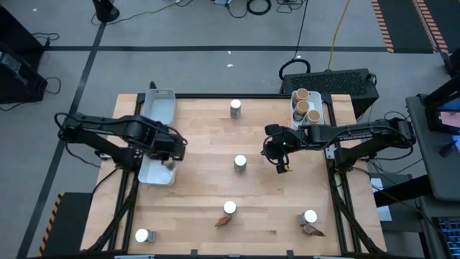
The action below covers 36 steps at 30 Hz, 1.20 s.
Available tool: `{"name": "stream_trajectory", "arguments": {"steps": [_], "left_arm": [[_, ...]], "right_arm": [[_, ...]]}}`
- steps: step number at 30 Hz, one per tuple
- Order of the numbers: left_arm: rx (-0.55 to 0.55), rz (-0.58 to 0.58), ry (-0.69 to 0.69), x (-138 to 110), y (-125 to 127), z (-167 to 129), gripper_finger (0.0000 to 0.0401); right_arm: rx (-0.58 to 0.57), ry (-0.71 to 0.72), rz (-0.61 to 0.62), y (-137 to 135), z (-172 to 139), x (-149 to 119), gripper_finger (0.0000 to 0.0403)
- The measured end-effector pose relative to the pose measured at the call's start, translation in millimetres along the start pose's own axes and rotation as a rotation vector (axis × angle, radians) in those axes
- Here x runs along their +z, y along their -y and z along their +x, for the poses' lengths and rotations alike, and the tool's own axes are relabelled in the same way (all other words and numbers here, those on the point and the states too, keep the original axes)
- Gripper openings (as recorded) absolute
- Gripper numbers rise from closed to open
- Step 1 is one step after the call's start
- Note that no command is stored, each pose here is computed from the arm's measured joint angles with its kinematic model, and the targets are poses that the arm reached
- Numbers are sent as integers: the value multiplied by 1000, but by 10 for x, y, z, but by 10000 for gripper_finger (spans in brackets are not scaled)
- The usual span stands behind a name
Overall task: Sort spices by type
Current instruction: Put the orange seasoning pack into the left white bin
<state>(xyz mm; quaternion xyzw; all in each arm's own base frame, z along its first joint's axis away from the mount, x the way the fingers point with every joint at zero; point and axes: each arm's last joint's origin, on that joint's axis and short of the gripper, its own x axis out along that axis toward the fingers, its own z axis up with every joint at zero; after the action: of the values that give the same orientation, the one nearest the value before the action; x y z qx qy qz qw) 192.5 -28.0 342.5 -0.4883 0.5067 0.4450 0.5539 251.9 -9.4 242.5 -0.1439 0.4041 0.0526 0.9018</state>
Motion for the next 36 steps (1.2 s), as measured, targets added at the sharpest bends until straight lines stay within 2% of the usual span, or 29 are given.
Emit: {"name": "stream_trajectory", "arguments": {"steps": [8, 14, 23, 36], "left_arm": [[59, -26, -86, -32, -34, 136, 4], [154, -10, -112, -71, -208, 379, 4], [87, -85, 14, -20, -562, 363, 4], [217, -86, -6, -25, -778, 724, 4]], "right_arm": [[2, 0, 8, -1, 0, 0, 0], [7, -14, 27, -5, 0, -14, 0], [4, -5, 23, -1, 0, -5, 0], [-1, 9, 12, 3, 1, 8, 0]]}}
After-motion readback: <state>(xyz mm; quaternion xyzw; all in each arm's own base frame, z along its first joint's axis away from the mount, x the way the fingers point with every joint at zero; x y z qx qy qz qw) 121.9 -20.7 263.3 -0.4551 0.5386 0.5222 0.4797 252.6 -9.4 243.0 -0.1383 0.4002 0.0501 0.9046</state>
